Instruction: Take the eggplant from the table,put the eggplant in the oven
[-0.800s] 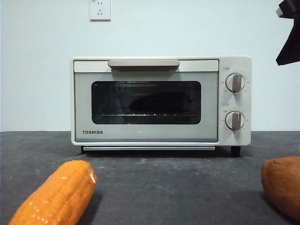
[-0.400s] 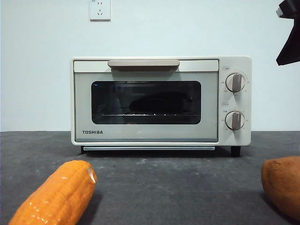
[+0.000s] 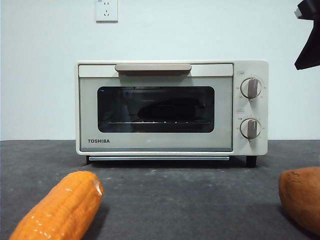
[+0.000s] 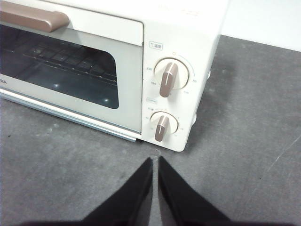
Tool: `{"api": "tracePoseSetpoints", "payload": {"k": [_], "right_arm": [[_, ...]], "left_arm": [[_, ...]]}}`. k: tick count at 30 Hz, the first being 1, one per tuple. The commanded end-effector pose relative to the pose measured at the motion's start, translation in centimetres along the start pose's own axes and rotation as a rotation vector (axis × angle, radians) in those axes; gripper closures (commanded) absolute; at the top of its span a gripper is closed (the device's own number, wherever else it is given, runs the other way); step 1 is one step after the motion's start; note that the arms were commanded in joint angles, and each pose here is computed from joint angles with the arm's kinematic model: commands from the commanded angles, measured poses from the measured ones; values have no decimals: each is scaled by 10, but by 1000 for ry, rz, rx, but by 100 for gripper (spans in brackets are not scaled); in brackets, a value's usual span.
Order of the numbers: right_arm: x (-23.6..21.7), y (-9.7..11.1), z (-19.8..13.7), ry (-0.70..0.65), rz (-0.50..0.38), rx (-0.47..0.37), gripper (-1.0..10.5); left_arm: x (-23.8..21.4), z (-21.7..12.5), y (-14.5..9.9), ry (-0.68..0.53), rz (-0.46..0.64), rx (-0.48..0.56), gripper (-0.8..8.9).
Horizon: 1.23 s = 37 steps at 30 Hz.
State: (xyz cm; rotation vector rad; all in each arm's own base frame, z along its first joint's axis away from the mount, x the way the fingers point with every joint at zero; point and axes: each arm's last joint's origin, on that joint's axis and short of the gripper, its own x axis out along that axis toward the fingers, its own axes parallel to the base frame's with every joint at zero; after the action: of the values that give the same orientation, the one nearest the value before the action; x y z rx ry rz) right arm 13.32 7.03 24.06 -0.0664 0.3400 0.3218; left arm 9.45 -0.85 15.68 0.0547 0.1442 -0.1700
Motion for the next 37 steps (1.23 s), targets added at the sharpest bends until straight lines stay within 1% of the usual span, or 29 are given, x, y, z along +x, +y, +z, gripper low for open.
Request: {"api": "tracePoseSetpoints", "payload": {"k": [1,4,6,10,13,14,15,19,23,26,27,31,37], "right_arm": [[-9,-1,4,-40,-10,-17,942],[-30,-10,8,-140,-101,-51,942],[-42,-16,9,-201,-133,-66,942],[-59,-30,1,-299,-211,-44,942],[-62,-39,-16,-330,-278,-24,942],[-61,-41,-24,-334,-287,-18,942],[-60,-43,-29,-332,-288,-11,942],[-47,-47,-61,-314,-235,41,942],[-31,-48,-88,-246,-197,94,942],[-23,-49,-102,-204,-187,157,942],[-22,-49,-105,-186,-188,174,942],[-23,-49,-102,-217,-200,169,942],[-23,-49,-101,-222,-199,168,942]], "left_arm": [[2,-9,0,28,-2,2,808],[2,-9,0,28,-2,2,808],[2,-9,0,28,-2,2,808],[2,-9,0,28,-2,2,808],[2,-9,0,28,-2,2,808],[2,-9,0,29,-2,2,808],[2,-9,0,28,-2,2,808],[2,-9,0,29,-2,2,808],[2,-9,0,28,-2,1,808],[2,-9,0,29,-2,1,808],[2,-9,0,29,-2,2,808],[2,-9,0,29,-2,1,808],[2,-9,0,29,-2,1,808]]}}
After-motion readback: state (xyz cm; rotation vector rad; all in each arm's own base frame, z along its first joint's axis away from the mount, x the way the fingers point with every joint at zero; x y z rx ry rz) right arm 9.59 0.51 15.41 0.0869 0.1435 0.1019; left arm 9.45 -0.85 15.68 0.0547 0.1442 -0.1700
